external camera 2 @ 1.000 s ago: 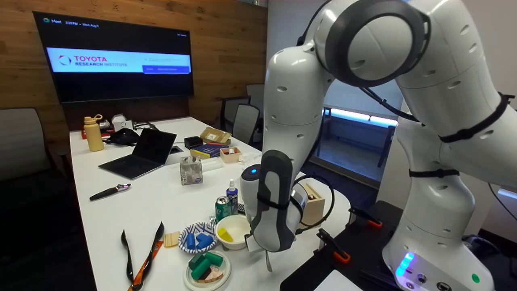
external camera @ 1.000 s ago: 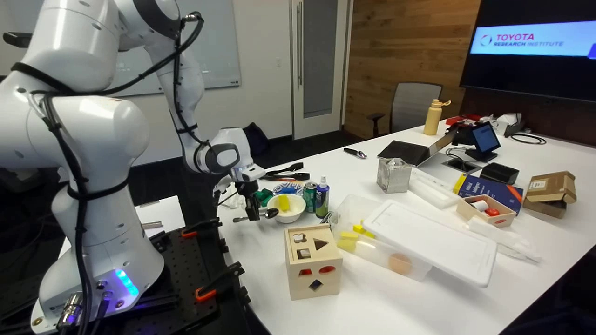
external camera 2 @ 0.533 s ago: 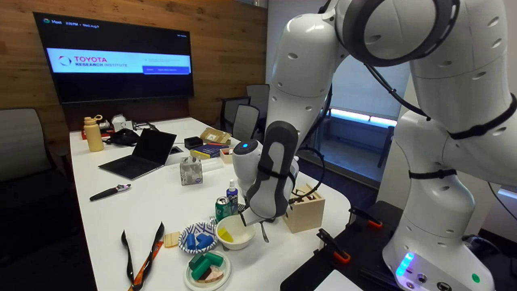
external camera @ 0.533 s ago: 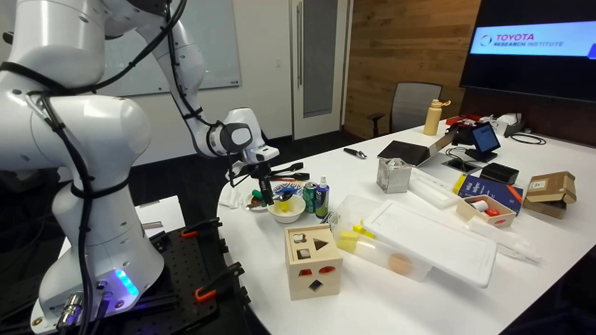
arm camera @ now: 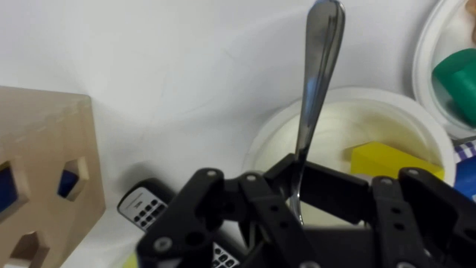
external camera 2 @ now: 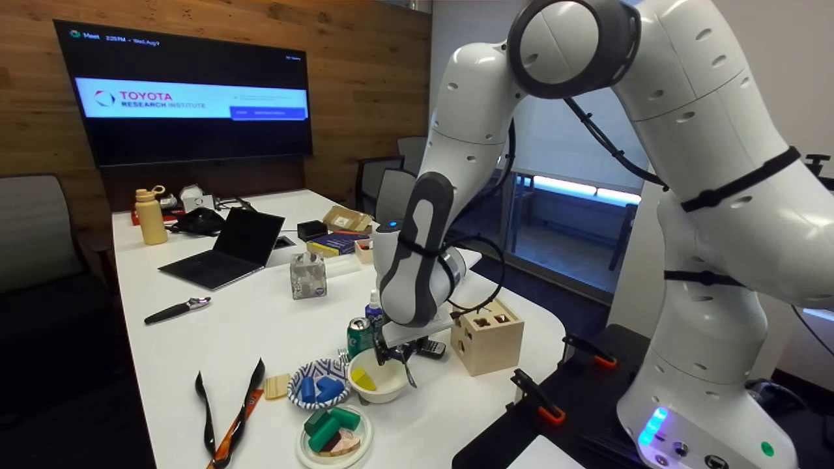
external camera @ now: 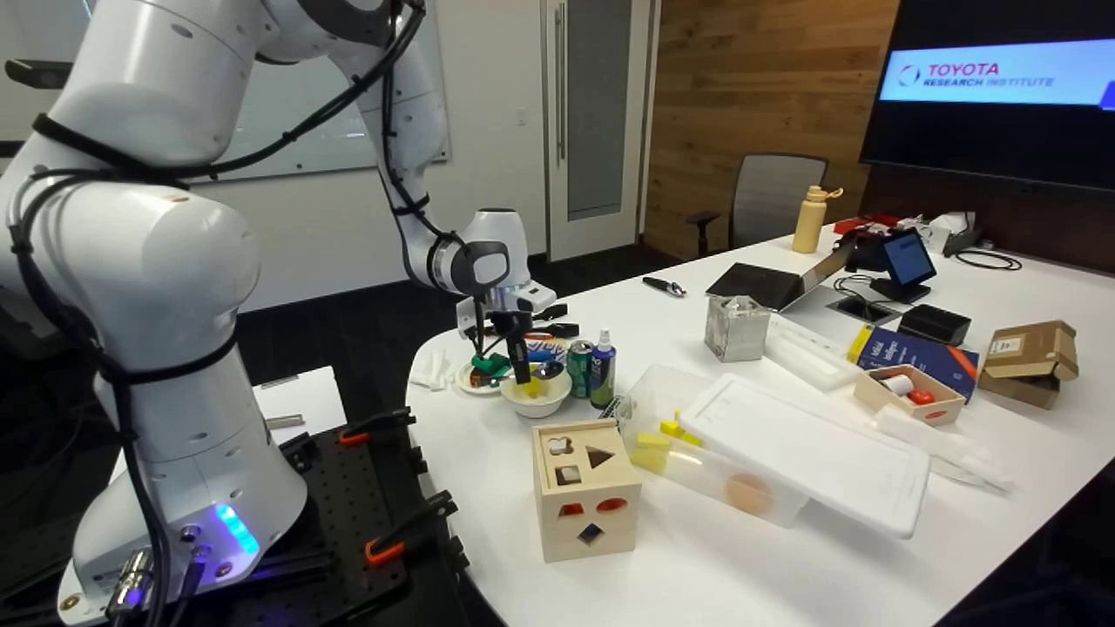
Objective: Put the spoon in the bowl, then use the paper towel to clean the surface
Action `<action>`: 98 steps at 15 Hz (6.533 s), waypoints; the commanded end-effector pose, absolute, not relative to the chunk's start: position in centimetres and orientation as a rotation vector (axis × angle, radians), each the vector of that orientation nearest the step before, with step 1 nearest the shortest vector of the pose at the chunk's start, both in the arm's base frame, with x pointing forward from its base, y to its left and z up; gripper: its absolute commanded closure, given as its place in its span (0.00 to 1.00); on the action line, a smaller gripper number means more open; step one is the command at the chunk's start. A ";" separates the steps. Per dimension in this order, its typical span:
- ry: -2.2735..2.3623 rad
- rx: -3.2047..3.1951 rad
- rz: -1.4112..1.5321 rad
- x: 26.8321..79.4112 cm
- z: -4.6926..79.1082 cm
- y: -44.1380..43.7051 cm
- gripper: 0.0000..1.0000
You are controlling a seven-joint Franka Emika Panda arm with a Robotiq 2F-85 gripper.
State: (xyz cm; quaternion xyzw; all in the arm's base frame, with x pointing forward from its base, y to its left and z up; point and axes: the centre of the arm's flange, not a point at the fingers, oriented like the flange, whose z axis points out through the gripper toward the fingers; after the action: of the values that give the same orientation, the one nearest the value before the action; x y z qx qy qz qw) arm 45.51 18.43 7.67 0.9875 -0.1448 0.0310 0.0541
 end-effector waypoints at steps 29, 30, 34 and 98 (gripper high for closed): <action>-0.097 3.096 -0.056 45.7 11.9 30.2 0.00; -0.095 3.104 -0.080 44.8 11.4 31.2 0.00; -0.126 3.129 -0.118 41.7 9.8 33.6 0.00; -0.527 2.770 0.418 37.5 1.2 15.0 1.00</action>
State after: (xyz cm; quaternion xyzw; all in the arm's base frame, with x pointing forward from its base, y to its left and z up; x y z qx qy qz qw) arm 36.82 15.36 2.63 0.9575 -0.1826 0.1307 0.1808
